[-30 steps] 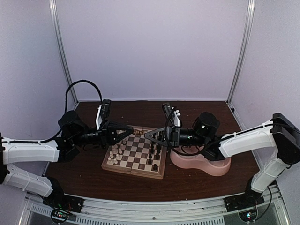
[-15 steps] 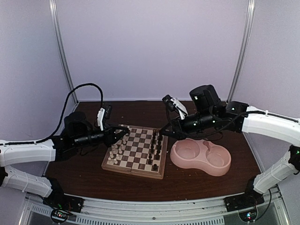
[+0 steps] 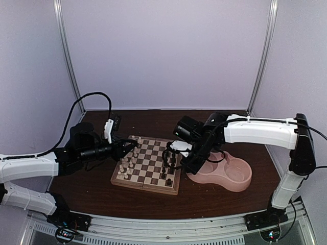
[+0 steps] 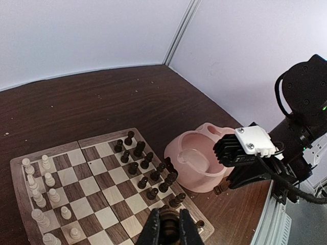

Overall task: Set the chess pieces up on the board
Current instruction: Place the knight at g8.

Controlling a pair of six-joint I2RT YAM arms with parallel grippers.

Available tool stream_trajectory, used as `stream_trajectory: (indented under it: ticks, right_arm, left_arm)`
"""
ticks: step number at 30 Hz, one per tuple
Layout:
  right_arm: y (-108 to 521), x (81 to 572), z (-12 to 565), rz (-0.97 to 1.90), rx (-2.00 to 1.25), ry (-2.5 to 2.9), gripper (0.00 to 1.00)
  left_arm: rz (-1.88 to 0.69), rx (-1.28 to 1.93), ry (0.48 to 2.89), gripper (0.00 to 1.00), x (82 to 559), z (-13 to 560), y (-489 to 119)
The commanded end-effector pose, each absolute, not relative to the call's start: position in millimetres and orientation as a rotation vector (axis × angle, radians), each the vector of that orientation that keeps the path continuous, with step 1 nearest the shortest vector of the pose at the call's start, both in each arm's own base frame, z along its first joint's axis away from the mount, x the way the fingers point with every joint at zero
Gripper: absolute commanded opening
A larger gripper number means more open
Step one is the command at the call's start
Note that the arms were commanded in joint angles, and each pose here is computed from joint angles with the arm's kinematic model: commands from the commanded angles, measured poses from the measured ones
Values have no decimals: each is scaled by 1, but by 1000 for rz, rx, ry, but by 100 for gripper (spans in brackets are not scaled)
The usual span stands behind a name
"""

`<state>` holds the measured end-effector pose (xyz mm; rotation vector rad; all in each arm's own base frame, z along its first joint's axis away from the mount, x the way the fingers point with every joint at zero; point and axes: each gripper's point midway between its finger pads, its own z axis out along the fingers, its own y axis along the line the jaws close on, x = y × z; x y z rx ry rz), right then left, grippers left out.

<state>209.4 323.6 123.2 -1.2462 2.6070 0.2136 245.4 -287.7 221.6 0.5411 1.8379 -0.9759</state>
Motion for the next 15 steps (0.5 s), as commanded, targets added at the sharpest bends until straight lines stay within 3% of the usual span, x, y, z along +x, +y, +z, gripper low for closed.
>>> stream_trajectory:
  ticks: [1,15]
  right_arm:
    - [332,218,131,183,-1286,2554,5]
    - [359,224,115,211,-1377,2556,6]
  left_arm:
    - [-952,533,1763,1,249,247,-285]
    - [-761,321,1788,0,264,244,-241]
